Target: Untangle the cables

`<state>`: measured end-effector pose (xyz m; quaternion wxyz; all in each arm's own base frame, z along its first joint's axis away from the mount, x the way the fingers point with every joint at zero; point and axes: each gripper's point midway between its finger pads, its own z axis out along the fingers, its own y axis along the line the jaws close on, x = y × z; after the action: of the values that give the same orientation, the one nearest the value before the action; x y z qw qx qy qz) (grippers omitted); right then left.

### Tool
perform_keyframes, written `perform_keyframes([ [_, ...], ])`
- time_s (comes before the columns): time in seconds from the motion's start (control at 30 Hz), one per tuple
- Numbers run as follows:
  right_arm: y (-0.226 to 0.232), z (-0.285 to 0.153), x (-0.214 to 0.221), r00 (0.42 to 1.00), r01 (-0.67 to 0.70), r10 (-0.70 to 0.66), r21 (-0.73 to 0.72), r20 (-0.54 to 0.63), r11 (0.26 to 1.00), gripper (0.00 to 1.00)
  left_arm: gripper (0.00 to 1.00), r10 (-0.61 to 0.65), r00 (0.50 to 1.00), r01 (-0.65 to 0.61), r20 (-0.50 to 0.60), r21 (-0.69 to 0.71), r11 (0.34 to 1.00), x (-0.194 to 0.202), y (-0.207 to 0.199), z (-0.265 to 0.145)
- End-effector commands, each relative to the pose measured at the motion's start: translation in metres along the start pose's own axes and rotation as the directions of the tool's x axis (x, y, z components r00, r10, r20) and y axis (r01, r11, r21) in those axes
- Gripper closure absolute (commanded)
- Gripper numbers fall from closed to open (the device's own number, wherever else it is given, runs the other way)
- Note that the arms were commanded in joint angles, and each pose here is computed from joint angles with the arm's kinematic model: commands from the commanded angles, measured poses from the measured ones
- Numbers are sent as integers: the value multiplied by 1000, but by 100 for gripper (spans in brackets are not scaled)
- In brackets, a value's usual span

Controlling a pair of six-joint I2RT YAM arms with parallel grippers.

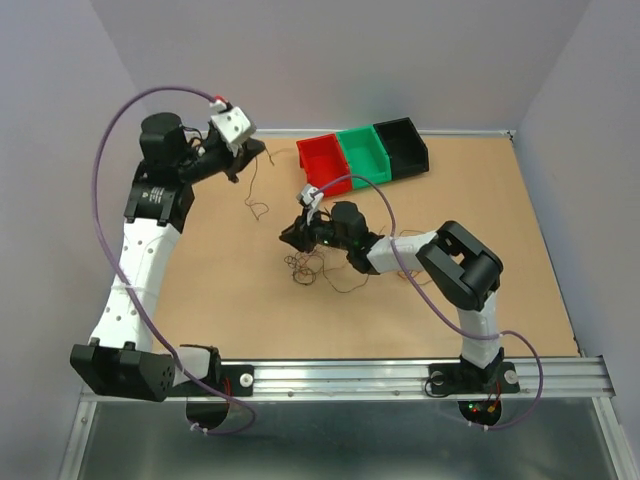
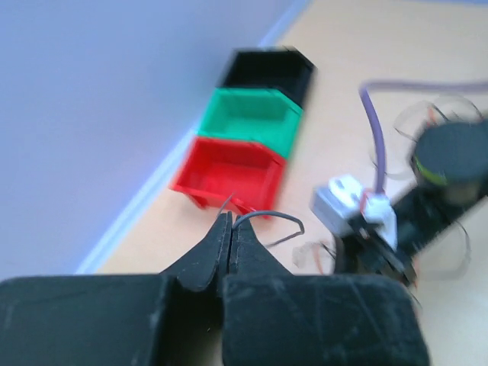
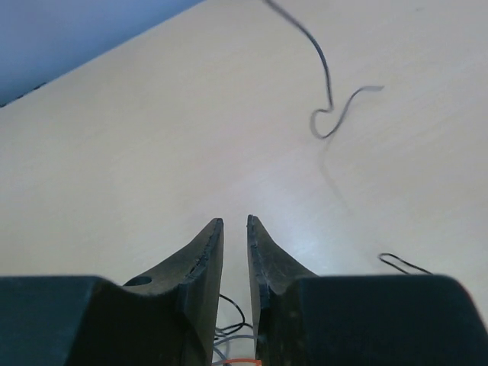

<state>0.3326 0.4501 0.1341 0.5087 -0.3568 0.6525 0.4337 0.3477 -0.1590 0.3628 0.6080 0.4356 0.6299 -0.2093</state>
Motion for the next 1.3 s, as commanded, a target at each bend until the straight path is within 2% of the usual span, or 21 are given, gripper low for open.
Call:
perform_keyframes([
  [0.0,-4,-1,9,999,-17,16,26,28,1000,76,100,-1,995,24,100,-232,972,-77,47,-28],
  [0.03,-5,-4,15,1000,-21,21,37,19,999,76,100,-47,994,73,98,-279,958,-75,65,-29],
  [0.07,-7,-6,17,1000,-19,18,54,18,998,77,100,-18,990,62,138,-317,946,-103,77,-39],
  [0.1,-8,-12,21,1000,-19,18,66,11,998,76,100,-82,988,124,130,-360,924,-96,99,-39],
  [0.13,-11,-14,23,1000,-16,15,88,10,996,77,100,-50,984,113,170,-383,917,-122,109,-48],
  [0.2,-13,-21,17,1000,-8,5,117,23,993,77,100,-90,982,147,166,-368,918,-119,123,-41],
  [0.27,-14,-30,20,1000,-5,3,141,19,990,76,100,-72,981,133,182,-350,927,-134,125,-42],
  [0.3,-14,-32,18,1000,-3,-1,142,24,990,75,100,-85,980,142,180,-331,933,-133,124,-38],
  [0.37,-11,-36,7,999,5,-12,144,48,990,65,100,-111,975,166,191,-300,939,-130,125,-31],
  [0.5,-12,-49,-1,997,4,-18,181,73,983,61,100,-131,965,189,228,-257,948,-130,135,-14],
  [0.7,-22,-72,-11,994,-6,-24,284,103,959,50,100,-151,949,225,277,-259,939,-135,163,11],
  [0.8,-31,-84,-22,990,-34,-19,365,142,930,46,100,-115,942,210,316,-287,935,-150,173,19],
  [0.93,-61,-113,-31,976,-131,12,537,219,833,46,100,-53,925,206,375,-380,902,-172,182,32],
  [0.97,-73,-127,-29,972,-156,12,604,236,781,46,100,-42,918,206,395,-381,902,-182,176,39],
  [1.03,-85,-143,-35,959,-205,13,661,282,722,46,100,-25,908,220,419,-425,878,-189,182,47],
  [1.17,-109,-184,-40,936,-279,-24,784,351,555,46,100,18,866,224,499,-422,879,-218,176,57],
  [1.27,-115,-211,-47,916,-324,-56,817,396,477,46,100,56,834,205,549,-403,892,-233,166,70],
])
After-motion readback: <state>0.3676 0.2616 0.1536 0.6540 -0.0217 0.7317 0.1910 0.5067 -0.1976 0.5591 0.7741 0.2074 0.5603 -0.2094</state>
